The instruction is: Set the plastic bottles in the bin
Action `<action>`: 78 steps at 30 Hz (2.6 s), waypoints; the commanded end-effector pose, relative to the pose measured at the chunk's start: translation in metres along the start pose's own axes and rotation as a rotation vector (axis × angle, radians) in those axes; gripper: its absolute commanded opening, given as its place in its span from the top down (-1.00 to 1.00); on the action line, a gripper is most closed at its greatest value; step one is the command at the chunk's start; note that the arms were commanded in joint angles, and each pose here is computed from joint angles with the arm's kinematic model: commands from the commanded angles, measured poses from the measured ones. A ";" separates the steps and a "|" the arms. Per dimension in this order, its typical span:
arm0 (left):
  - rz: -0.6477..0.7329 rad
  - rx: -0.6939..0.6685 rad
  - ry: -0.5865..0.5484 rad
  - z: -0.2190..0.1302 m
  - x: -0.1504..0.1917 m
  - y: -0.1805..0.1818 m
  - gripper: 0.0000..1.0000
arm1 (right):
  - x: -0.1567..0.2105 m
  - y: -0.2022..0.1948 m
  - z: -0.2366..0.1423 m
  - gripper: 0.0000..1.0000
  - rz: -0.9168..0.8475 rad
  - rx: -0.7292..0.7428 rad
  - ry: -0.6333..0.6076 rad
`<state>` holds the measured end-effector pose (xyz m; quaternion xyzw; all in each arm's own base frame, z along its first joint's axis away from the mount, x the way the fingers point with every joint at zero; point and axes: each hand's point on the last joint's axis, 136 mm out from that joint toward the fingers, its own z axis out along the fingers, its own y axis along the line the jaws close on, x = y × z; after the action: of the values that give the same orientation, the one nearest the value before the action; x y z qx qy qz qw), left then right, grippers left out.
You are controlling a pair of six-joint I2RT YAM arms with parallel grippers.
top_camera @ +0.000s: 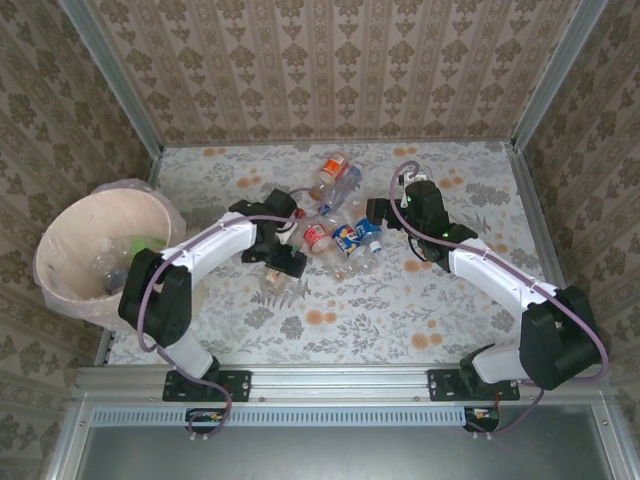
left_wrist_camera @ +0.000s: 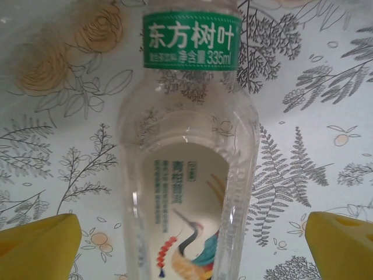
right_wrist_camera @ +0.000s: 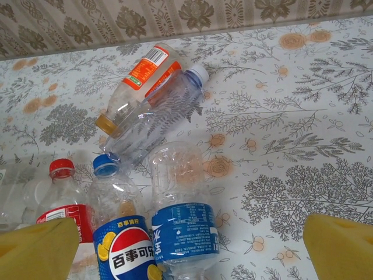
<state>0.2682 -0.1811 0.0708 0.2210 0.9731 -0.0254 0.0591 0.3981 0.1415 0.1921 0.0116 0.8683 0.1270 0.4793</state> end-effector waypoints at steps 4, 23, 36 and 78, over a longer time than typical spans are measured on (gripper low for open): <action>-0.030 0.056 0.016 0.022 -0.002 -0.015 -1.00 | -0.013 -0.002 -0.007 -1.00 0.014 -0.002 -0.048; -0.065 -0.127 -0.096 0.023 0.001 0.008 -0.21 | -0.012 -0.003 -0.007 -1.00 0.006 -0.005 -0.051; -0.079 0.027 -0.512 -0.101 -0.033 -0.002 -0.09 | -0.020 -0.004 -0.011 -1.00 -0.016 -0.001 -0.082; -1.051 -0.432 -0.843 -0.273 0.095 0.230 -0.59 | -0.035 0.018 -0.001 -1.00 0.033 -0.093 -0.091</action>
<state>0.2495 0.0993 0.3494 -0.3059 0.8098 0.1396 0.4808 0.4140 0.1524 0.2245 0.0060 0.8374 0.1669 0.5204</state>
